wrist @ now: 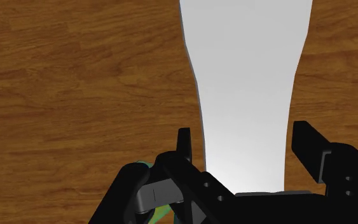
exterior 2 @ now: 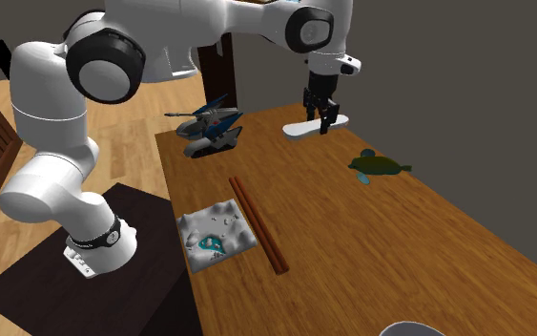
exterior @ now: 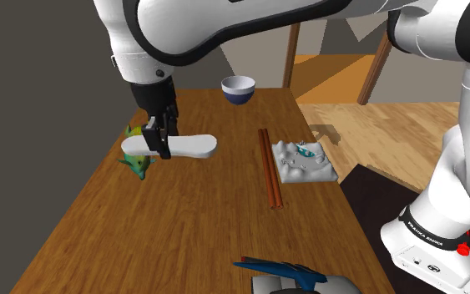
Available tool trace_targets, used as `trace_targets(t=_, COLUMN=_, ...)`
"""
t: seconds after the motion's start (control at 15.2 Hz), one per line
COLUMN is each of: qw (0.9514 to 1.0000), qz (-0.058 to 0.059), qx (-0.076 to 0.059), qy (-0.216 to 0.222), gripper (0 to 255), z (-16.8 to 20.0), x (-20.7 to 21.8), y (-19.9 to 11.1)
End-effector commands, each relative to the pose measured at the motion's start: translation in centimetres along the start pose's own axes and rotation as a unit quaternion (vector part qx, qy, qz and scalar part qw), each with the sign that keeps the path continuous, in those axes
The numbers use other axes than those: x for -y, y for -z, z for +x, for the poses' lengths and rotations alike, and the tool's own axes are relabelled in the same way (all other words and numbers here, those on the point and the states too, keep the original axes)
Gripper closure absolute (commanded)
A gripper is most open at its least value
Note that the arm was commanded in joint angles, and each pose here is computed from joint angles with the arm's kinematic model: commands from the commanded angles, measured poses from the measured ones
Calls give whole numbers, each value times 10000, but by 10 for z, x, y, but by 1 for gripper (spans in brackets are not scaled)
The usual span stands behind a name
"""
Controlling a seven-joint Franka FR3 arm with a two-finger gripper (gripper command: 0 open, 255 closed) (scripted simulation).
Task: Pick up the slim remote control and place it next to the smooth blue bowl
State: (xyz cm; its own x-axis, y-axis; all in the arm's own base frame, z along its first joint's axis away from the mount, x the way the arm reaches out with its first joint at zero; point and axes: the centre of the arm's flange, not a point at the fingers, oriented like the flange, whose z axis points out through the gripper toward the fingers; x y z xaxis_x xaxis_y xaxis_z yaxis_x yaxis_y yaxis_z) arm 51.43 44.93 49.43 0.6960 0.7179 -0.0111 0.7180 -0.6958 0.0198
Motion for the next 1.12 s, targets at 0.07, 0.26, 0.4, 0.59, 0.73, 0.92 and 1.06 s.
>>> trace_targets(t=0.07, qw=10000, qz=1, qx=-3, qy=3, gripper=255, z=-12, x=-38, y=1)
trace_targets(t=0.26, qw=10000, qz=1, qx=-3, qy=3, gripper=255, z=-24, x=-76, y=0)
trace_targets(t=0.4, qw=10000, qz=1, qx=-3, qy=3, gripper=255, z=-31, x=-101, y=0)
trace_targets(t=0.59, qw=10000, qz=1, qx=-3, qy=3, gripper=255, z=-43, x=-139, y=-1)
trace_targets(t=0.73, qw=10000, qz=1, qx=-3, qy=3, gripper=255, z=-51, x=-164, y=-2)
trace_targets(t=0.92, qw=10000, qz=1, qx=-3, qy=3, gripper=255, z=-62, x=-202, y=-2)
trace_targets(t=1.06, qw=10000, qz=1, qx=-3, qy=3, gripper=255, z=-70, x=-227, y=-3)
